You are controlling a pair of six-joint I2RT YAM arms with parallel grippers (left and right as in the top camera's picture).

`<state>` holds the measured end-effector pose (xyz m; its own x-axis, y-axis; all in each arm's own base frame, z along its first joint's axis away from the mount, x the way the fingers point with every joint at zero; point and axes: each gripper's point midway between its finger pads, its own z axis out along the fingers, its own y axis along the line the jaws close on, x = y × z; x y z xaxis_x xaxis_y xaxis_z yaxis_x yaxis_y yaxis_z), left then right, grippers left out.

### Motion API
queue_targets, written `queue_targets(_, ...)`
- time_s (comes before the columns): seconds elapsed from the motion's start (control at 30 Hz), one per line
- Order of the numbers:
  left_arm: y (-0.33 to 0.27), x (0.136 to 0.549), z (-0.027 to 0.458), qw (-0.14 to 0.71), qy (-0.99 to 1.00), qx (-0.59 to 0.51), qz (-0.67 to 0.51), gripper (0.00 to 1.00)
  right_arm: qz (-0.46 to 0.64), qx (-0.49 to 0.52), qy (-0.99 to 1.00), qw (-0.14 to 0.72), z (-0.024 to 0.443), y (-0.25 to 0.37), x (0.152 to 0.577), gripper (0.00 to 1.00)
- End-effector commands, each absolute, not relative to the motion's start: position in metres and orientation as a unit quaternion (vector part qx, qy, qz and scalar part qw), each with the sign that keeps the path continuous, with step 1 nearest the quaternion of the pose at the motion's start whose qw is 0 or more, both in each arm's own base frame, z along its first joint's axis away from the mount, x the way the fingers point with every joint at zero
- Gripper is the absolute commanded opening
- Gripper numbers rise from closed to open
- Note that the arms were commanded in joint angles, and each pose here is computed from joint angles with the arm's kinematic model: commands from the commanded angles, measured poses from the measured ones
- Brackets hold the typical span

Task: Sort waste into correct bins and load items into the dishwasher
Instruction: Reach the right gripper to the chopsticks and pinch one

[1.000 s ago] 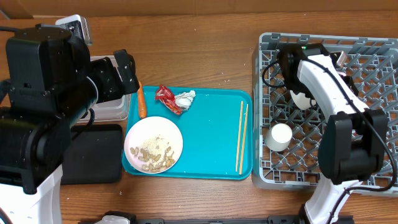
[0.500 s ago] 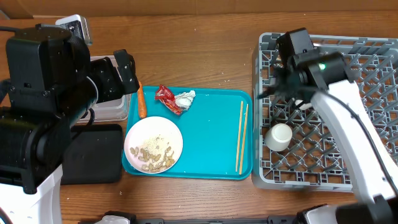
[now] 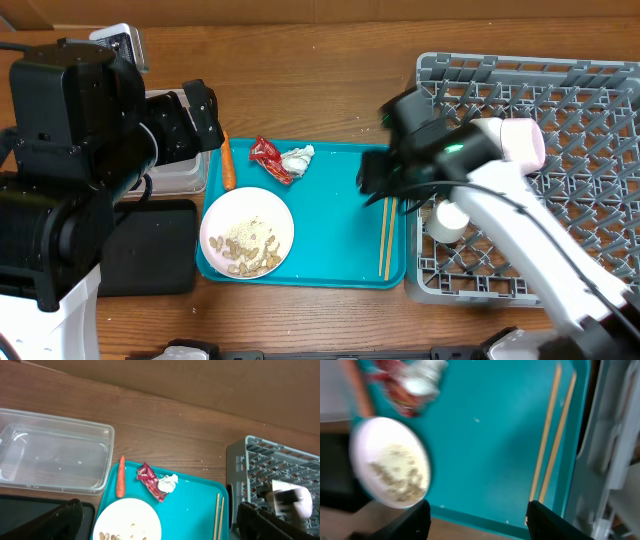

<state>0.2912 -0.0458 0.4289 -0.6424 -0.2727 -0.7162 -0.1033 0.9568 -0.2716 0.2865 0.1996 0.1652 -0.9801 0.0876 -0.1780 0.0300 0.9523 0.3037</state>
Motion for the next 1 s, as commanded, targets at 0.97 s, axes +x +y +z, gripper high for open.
queue_targets(0.97,-0.044,0.293,0.430,0.412,0.898,-0.113,-0.106,1.00,0.014,0.113,0.992,0.061,0.034,0.185,0.291,0.51)
